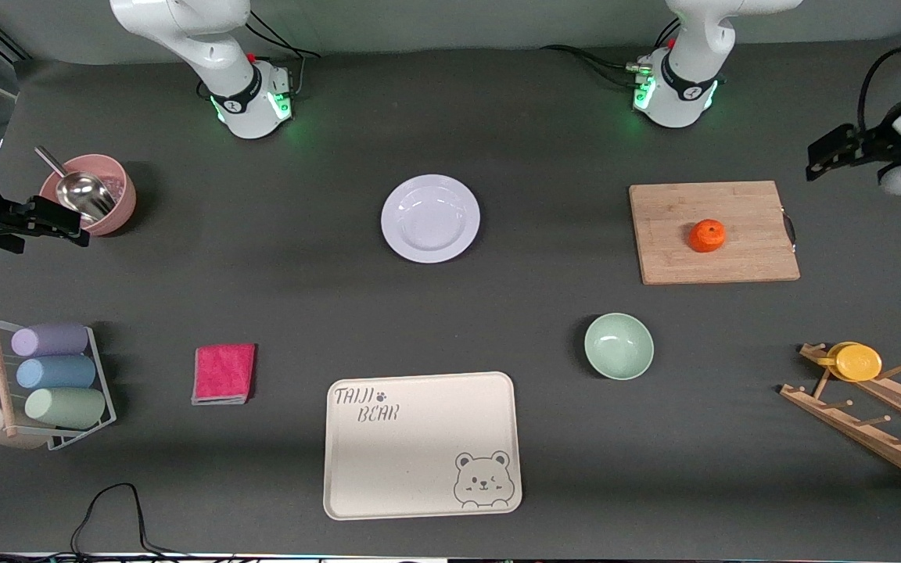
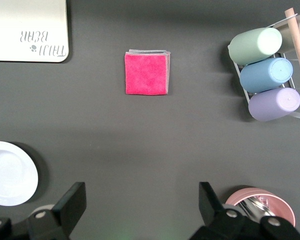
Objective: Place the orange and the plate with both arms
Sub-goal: 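Reach the left gripper down toward the orange on the cutting board, then grasp the orange with the left gripper while the right gripper reaches the plate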
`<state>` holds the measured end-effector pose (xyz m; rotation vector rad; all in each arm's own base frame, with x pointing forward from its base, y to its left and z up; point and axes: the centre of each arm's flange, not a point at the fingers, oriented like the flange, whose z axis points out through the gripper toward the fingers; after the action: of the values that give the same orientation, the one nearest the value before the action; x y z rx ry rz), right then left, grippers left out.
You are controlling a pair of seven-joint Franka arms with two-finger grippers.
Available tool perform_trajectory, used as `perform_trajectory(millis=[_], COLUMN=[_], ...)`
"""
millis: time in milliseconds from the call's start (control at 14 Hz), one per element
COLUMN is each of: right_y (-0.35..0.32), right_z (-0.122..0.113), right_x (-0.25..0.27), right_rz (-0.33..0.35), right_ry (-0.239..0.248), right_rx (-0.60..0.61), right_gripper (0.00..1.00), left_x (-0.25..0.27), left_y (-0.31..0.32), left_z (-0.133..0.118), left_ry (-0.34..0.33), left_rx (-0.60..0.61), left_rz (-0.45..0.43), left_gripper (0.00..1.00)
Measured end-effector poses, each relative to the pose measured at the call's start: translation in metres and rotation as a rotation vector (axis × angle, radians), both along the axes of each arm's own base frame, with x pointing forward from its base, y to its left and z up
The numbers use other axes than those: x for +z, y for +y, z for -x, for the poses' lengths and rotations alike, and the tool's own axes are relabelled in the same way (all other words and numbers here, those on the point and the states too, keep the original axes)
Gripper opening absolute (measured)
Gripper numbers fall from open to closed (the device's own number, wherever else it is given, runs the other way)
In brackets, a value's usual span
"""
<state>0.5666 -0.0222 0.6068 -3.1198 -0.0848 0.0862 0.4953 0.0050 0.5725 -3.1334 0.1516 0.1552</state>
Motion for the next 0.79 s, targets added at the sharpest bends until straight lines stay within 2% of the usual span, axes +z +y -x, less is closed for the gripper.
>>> perform_trajectory(millis=[214, 357, 786], right_y=[0.0, 0.0, 0.0], right_z=[0.0, 0.0, 0.002], right_x=[0.0, 0.0, 0.0], right_rz=[0.0, 0.0, -0.001], right_ry=[0.001, 0.001, 0.004], right_rx=[0.0, 0.0, 0.0], right_gripper=[1.0, 1.0, 1.0], left_x=[-0.066, -0.115, -0.242], left_y=[0.001, 0.001, 0.0], left_z=[-0.002, 0.003, 0.05], left_ry=[0.014, 0.001, -0.054], left_rx=[0.002, 0.003, 0.007], left_rz=[0.002, 0.003, 0.005], left_gripper=[1.0, 1.0, 1.0])
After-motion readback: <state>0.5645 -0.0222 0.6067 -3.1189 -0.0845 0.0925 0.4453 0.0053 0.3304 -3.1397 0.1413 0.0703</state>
